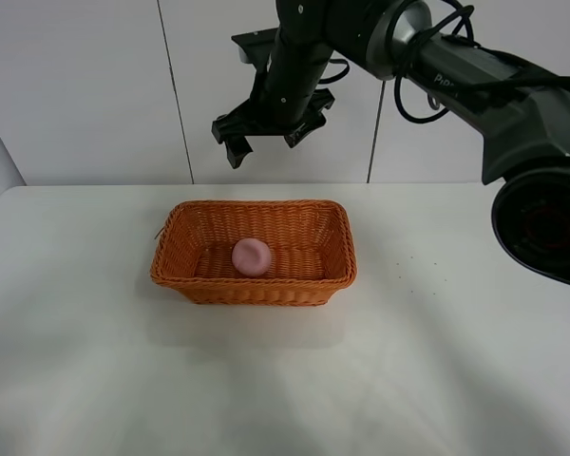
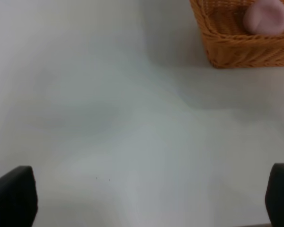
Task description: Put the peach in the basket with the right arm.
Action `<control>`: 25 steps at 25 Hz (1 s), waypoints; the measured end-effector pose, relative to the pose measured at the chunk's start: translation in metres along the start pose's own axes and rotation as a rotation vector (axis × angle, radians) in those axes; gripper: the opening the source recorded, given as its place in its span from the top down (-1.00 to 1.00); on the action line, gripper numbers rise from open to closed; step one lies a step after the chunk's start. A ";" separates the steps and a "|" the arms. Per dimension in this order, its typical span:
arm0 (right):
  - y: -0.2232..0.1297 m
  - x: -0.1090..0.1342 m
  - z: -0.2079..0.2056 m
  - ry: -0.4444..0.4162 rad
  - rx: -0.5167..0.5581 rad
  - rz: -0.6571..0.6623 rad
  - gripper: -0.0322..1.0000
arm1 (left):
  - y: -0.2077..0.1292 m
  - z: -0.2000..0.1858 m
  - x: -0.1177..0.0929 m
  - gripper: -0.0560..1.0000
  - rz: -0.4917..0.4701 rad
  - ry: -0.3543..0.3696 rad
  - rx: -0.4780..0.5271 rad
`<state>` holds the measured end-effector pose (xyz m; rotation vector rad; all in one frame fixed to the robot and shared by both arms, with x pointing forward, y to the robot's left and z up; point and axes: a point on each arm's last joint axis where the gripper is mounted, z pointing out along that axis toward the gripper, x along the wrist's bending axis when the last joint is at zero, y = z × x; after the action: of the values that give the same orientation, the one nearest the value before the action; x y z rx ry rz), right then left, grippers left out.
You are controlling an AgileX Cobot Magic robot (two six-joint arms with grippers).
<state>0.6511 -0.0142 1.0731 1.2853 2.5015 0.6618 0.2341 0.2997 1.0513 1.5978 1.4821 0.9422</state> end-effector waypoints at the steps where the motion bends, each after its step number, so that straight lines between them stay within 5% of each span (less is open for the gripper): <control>1: 0.000 -0.008 0.000 -0.007 0.000 0.014 -0.36 | 0.000 0.000 0.000 -0.98 0.000 0.000 0.000; 5: -0.003 -0.052 -0.001 -0.045 0.001 0.092 -0.36 | 0.000 0.000 0.000 -0.98 0.000 0.000 0.000; 15: -0.049 -0.221 -0.024 -0.231 0.008 0.394 -0.36 | 0.000 0.000 0.000 -0.98 0.000 0.000 0.000; 19: -0.068 -0.260 -0.035 -0.276 0.009 0.472 -0.36 | 0.000 0.000 0.000 -0.98 0.000 0.000 0.000; 25: -0.077 -0.275 -0.040 -0.292 0.010 0.507 -0.36 | 0.000 0.000 0.000 -0.98 0.000 0.000 0.000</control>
<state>0.7396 -0.2883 1.0735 1.8889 1.9591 0.5108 0.2341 0.2997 1.0513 1.5978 1.4821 0.9422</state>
